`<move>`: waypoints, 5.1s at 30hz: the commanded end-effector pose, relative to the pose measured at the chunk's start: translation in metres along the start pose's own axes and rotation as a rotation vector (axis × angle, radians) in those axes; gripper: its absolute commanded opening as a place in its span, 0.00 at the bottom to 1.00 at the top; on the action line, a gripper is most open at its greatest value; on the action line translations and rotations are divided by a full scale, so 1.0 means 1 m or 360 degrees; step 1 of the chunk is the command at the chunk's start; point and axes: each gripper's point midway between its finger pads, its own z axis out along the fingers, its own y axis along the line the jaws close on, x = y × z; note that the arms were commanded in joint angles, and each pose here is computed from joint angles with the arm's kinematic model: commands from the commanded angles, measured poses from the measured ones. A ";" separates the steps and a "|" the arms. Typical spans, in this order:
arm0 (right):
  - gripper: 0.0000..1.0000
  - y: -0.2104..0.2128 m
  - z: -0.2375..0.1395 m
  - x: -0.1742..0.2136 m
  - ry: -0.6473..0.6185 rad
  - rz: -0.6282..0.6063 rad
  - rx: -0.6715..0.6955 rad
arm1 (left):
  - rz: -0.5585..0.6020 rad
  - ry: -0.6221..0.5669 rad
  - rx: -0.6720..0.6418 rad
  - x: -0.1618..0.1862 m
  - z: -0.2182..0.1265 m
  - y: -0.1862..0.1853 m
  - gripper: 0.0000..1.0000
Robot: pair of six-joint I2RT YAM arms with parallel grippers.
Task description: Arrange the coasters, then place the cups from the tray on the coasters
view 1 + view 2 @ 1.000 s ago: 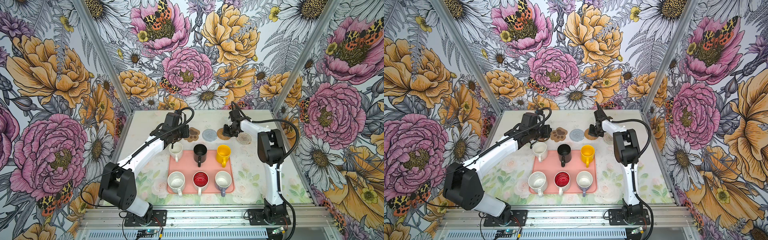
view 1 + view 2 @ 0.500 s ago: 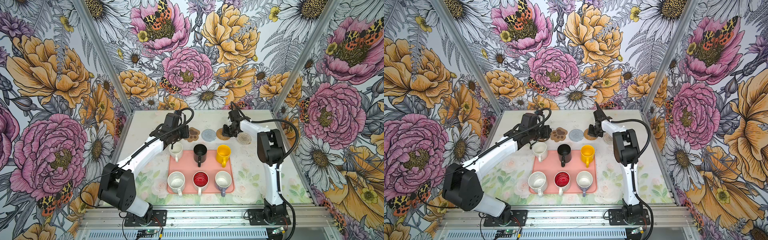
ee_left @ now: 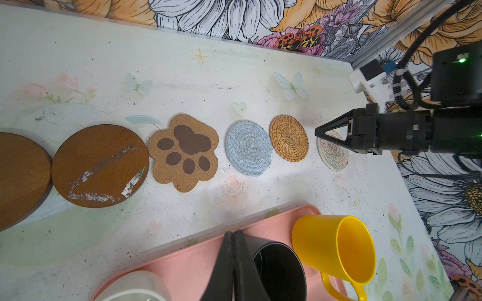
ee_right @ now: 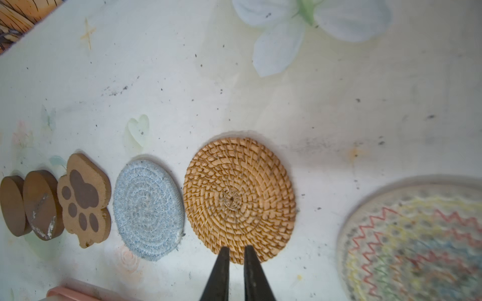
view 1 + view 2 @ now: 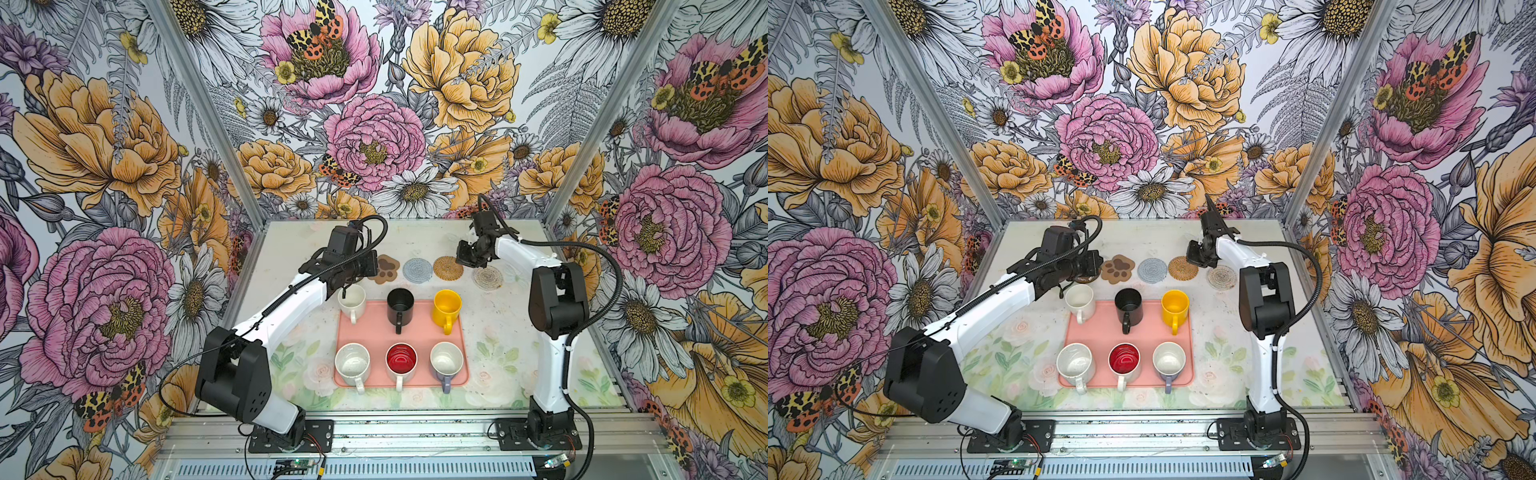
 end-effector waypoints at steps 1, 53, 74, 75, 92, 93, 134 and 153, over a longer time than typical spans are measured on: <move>0.16 -0.026 -0.022 -0.002 -0.0052 0.0021 0.0080 | -0.0002 -0.0065 0.0030 -0.006 -0.009 -0.006 0.07; 0.00 -0.078 0.040 0.010 0.0139 0.0208 0.0141 | -0.0032 -0.0050 -0.0052 0.004 -0.004 0.019 0.07; 0.09 -0.070 0.036 0.013 0.0153 0.0186 0.0111 | -0.0026 -0.0062 -0.0050 0.003 -0.008 0.019 0.08; 0.10 -0.069 0.034 0.011 0.0143 0.0183 0.0107 | -0.0026 -0.0062 -0.0051 0.003 -0.009 0.019 0.08; 0.28 -0.022 -0.035 -0.034 -0.0116 0.0038 -0.0056 | -0.0003 -0.0138 -0.0025 -0.012 -0.026 0.010 0.24; 0.28 -0.018 -0.041 -0.033 -0.0128 0.0013 -0.0062 | 0.0003 -0.0143 -0.0019 -0.013 -0.027 0.008 0.25; 0.68 0.056 -0.152 0.168 -0.0259 -0.0552 0.0361 | 0.0252 -0.0713 0.0120 -0.019 -0.102 -0.012 0.96; 0.69 0.049 -0.112 0.223 -0.0116 -0.0445 0.0404 | 0.0241 -0.0645 0.0075 -0.014 -0.082 0.004 0.99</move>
